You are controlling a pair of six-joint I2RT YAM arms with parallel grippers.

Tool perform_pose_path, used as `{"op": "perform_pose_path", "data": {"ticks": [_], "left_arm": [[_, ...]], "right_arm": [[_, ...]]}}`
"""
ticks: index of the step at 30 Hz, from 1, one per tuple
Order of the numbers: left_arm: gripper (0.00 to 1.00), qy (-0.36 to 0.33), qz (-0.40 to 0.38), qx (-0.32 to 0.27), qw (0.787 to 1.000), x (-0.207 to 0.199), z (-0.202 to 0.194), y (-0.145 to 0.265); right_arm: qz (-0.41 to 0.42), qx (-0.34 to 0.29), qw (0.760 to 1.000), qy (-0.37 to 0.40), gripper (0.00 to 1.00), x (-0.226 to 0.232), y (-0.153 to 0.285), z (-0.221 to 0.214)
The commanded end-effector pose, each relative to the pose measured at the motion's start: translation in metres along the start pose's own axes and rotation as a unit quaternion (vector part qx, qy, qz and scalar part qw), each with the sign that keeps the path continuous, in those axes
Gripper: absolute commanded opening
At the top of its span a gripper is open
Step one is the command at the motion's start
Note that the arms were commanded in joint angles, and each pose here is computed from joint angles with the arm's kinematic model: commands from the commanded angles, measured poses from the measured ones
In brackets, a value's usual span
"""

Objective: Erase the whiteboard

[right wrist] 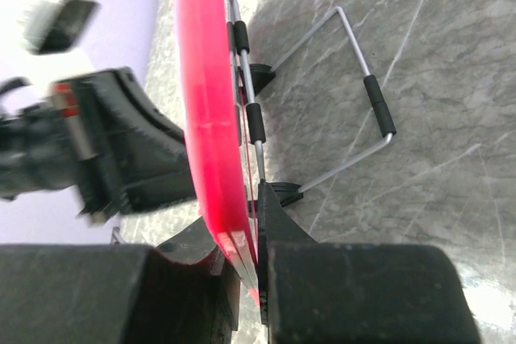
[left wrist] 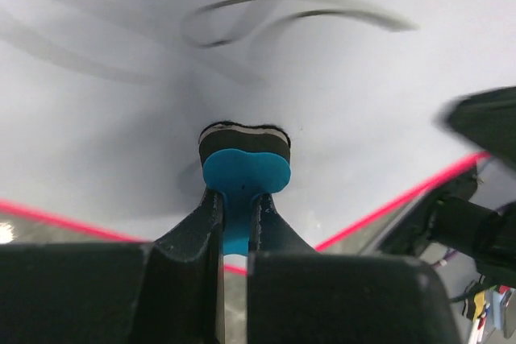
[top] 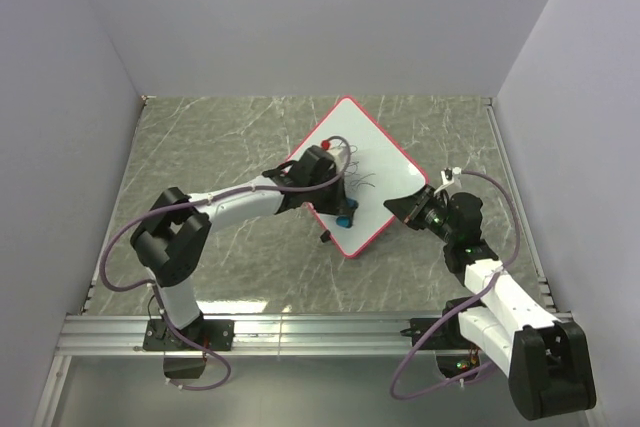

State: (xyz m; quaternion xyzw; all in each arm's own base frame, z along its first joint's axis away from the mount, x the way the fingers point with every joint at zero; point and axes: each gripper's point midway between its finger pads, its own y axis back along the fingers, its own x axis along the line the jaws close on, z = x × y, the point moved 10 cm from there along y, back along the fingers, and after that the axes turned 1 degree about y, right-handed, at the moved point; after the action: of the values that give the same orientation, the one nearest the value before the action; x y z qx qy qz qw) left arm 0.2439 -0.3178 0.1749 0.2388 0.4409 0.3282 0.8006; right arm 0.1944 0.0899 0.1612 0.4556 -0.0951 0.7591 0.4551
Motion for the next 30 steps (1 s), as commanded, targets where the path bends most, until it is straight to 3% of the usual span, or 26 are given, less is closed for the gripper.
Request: {"op": "perform_pose_path", "data": {"ticks": [1,9,12,19,22,27,30], "left_arm": [[0.00,0.044,0.107,0.047,0.992,0.072,-0.041,-0.017],[0.00,0.076,0.124,0.038,0.989,0.095,-0.038,-0.025],[0.00,0.075,0.095,0.027,0.992,0.074,-0.023,-0.028],[0.00,0.017,0.014,-0.021,1.000,-0.037,0.033,-0.035],[0.00,0.013,0.007,-0.038,0.999,-0.051,0.057,-0.043],[0.00,0.011,0.038,-0.034,0.999,-0.030,0.075,-0.061],[0.00,0.020,0.055,-0.036,0.998,0.007,0.083,-0.062]], "right_arm": [[-0.046,0.056,0.997,-0.027,0.00,-0.004,0.005,-0.013],[-0.034,0.071,0.996,-0.034,0.00,0.002,0.006,-0.011],[-0.033,0.090,0.995,-0.035,0.00,0.001,0.004,-0.012],[-0.024,0.119,0.992,-0.019,0.00,0.001,0.002,-0.013],[-0.025,0.127,0.992,-0.006,0.00,0.002,0.006,-0.014],[-0.021,0.137,0.990,0.002,0.00,0.002,0.010,-0.016],[-0.016,0.139,0.990,0.004,0.00,0.003,0.010,-0.016]]}}
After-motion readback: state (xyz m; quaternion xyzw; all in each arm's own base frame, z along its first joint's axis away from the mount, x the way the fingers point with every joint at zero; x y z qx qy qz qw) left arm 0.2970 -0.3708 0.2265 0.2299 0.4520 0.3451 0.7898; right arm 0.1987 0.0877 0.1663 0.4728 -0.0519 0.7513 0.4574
